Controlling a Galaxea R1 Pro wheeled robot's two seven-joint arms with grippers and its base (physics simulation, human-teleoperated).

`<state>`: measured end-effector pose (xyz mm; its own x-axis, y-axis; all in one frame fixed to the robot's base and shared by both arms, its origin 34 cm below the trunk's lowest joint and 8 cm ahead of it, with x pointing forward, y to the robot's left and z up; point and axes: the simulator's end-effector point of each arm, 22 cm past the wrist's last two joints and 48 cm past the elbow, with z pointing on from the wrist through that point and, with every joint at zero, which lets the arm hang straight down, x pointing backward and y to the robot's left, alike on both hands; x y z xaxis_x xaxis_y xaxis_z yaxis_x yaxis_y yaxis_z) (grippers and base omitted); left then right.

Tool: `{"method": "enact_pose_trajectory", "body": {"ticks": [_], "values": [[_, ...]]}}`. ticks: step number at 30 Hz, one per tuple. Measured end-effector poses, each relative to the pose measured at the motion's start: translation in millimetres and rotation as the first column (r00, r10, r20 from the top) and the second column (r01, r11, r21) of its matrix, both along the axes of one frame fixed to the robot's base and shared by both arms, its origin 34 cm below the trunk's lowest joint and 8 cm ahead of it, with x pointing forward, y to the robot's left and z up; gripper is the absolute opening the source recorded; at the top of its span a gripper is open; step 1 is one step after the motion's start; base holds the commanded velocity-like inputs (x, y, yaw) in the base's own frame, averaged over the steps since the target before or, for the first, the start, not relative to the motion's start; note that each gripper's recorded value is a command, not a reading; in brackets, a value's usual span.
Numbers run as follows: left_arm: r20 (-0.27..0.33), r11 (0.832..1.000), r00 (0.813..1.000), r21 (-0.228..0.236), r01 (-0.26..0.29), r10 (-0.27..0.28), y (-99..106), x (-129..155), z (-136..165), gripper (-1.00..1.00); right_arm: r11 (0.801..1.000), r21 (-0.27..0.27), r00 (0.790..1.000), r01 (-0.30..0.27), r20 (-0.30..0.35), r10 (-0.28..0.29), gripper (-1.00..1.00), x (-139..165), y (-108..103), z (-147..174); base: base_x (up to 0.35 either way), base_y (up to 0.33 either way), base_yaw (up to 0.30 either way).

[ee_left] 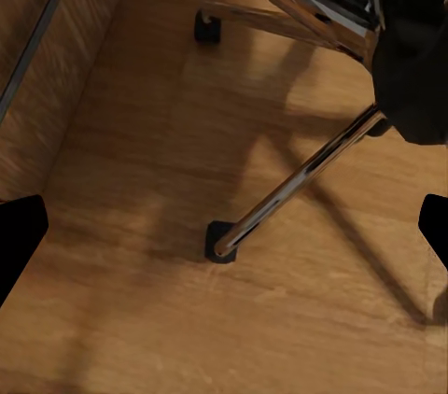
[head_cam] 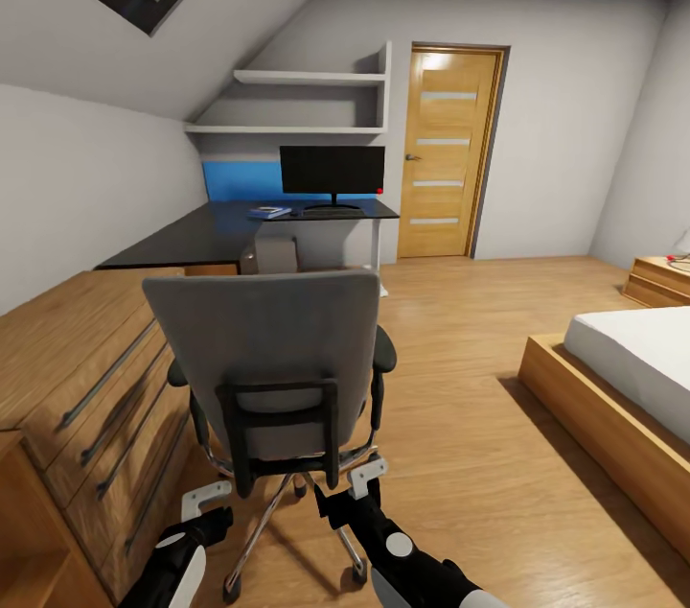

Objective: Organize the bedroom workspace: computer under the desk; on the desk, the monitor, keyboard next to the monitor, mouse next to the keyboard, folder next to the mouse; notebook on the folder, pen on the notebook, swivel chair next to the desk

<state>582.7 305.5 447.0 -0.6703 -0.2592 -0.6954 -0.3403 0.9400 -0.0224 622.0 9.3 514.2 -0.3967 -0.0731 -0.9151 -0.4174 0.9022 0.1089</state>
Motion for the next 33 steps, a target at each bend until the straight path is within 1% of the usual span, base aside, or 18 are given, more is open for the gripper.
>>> {"method": "enact_pose_trajectory", "body": {"ticks": [6,7,8,22,27,33], "values": [[0.001,1.0,1.0,0.0,0.0,0.0,0.1,0.0,0.2,1.0,1.0,0.0,1.0,0.001,0.0,-0.001,1.0,0.1,-0.3,0.2,0.257,0.0,0.0],[-0.004,1.0,1.0,0.008,-0.003,0.003,2.2,-1.3,-0.5,1.0,1.0,0.0,1.0,0.001,0.0,-0.001,1.0,0.1,-0.1,0.2,0.204,0.0,0.0],[-0.001,1.0,1.0,0.003,0.0,0.0,0.5,-0.2,0.0,1.0,1.0,0.0,1.0,0.001,0.0,-0.001,1.0,0.3,-0.3,0.3,0.171,0.0,0.0],[0.002,1.0,1.0,0.004,0.001,-0.001,0.2,0.4,0.5,1.0,1.0,0.001,1.0,0.002,0.0,-0.002,1.0,0.2,-0.3,0.0,0.128,0.0,0.0],[0.059,1.0,0.998,0.016,-0.013,0.012,3.4,6.7,6.6,1.0,1.0,0.001,1.0,0.001,0.0,-0.001,1.0,0.1,-0.3,0.2,0.207,0.0,0.0],[0.068,1.0,0.998,0.019,-0.017,0.016,3.9,5.9,5.0,1.0,1.0,0.0,1.0,0.002,0.0,-0.002,1.0,0.1,-0.4,0.2,0.301,0.0,0.0]]}}
